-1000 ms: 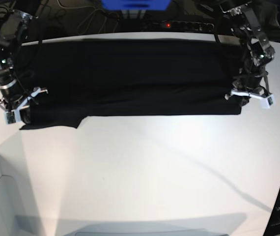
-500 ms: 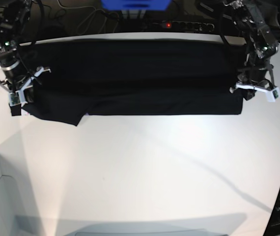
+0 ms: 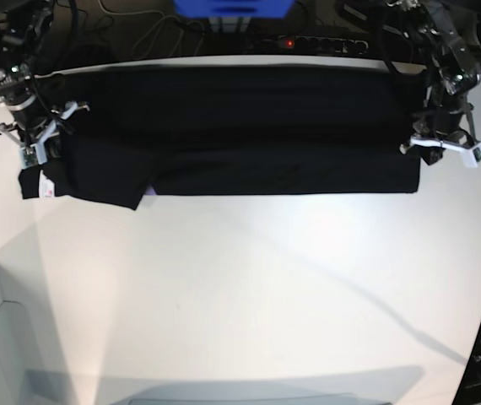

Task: Fold the T-shirt properly
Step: 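Press the folded sleeve flat with the right gripper, left gripper holding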

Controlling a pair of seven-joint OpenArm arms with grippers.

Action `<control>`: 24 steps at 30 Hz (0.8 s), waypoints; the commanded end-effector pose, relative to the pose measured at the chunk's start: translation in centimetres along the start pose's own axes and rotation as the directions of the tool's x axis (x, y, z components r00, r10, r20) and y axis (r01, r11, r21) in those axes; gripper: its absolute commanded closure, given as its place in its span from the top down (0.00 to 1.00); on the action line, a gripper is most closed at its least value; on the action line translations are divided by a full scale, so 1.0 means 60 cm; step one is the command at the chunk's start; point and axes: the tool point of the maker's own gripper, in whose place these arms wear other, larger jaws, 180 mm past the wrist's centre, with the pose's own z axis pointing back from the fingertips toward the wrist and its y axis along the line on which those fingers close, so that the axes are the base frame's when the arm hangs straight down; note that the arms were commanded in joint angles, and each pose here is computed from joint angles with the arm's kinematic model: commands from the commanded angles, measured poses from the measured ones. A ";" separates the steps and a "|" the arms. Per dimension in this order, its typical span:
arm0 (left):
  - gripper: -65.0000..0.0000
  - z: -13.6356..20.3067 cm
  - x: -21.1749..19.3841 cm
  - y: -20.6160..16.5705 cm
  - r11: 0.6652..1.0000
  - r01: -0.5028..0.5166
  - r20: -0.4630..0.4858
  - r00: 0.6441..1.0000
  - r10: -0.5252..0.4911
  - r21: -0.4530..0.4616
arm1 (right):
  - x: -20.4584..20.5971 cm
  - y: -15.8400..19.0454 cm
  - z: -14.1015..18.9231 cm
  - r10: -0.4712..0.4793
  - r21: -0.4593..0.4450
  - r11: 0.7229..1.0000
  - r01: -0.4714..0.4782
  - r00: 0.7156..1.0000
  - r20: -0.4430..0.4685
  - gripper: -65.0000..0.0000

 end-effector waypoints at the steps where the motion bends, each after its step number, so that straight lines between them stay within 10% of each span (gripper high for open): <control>1: 0.00 0.004 0.022 0.001 1.000 0.014 0.043 0.999 -0.014 -0.001 | 0.012 -0.009 0.002 0.013 -0.005 1.000 -0.013 1.000 0.027 0.00; 24: 0.00 0.000 0.014 0.007 1.000 0.015 0.028 0.999 -0.015 0.010 | -0.006 0.003 0.035 0.052 -0.001 0.999 -0.052 0.999 0.001 0.00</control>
